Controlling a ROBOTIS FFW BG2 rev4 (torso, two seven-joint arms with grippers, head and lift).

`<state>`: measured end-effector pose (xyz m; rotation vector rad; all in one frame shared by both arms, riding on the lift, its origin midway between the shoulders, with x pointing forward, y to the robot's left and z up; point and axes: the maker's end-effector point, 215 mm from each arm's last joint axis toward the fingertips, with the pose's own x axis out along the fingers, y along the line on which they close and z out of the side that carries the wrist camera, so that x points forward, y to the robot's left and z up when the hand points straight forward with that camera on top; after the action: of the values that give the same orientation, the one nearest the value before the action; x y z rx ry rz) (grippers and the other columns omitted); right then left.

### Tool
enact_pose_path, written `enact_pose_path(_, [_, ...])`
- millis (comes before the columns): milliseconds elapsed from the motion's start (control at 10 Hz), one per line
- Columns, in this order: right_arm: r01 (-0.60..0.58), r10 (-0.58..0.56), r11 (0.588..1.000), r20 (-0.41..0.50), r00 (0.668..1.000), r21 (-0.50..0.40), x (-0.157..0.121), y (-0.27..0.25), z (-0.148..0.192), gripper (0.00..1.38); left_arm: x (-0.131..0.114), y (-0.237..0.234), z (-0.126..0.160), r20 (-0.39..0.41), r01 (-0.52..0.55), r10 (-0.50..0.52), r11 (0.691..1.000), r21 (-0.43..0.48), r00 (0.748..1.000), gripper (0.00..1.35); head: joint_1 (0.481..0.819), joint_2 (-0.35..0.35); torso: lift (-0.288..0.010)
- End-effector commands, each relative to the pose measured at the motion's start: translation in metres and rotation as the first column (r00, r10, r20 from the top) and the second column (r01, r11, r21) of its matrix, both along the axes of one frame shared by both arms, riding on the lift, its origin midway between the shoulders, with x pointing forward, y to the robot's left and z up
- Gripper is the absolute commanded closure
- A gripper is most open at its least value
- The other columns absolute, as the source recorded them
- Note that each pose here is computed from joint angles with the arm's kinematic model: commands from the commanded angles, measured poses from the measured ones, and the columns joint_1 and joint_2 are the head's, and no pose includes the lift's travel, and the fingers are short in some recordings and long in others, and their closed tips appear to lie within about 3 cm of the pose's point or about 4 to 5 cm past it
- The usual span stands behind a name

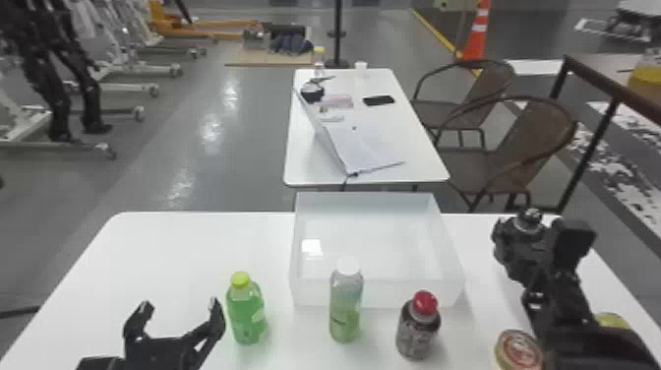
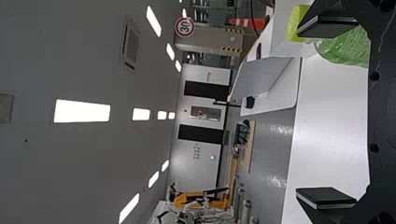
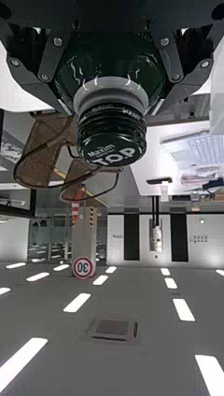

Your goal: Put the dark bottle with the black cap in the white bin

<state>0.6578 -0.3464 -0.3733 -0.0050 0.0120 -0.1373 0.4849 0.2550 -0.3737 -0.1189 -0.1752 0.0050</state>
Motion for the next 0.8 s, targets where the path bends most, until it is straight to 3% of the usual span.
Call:
enact_pose_path(0, [-0.039,0.039,0.999,0.037,0.999,0.002,0.001,0.020,0.045,0.89,0.001,-0.003,-0.002,-0.007,0.003,-0.003,1.000,-0.008,1.000,0.10,0.549,0.000,-0.100])
enact_pose_path(400, [-0.212,0.204,0.967,0.070,0.976,0.141,0.009,0.105,0.081,0.89,0.005,-0.013,-0.004,-0.011,0.019,-0.019,1.000,-0.022,1.000,0.10,0.549,0.000,-0.100])
enact_pose_path(700, [-0.337,0.338,0.907,0.040,0.940,0.252,0.028,0.163,0.064,0.89,0.006,-0.016,-0.007,-0.016,0.023,-0.024,0.999,-0.031,1.000,0.10,0.549,0.000,-0.100])
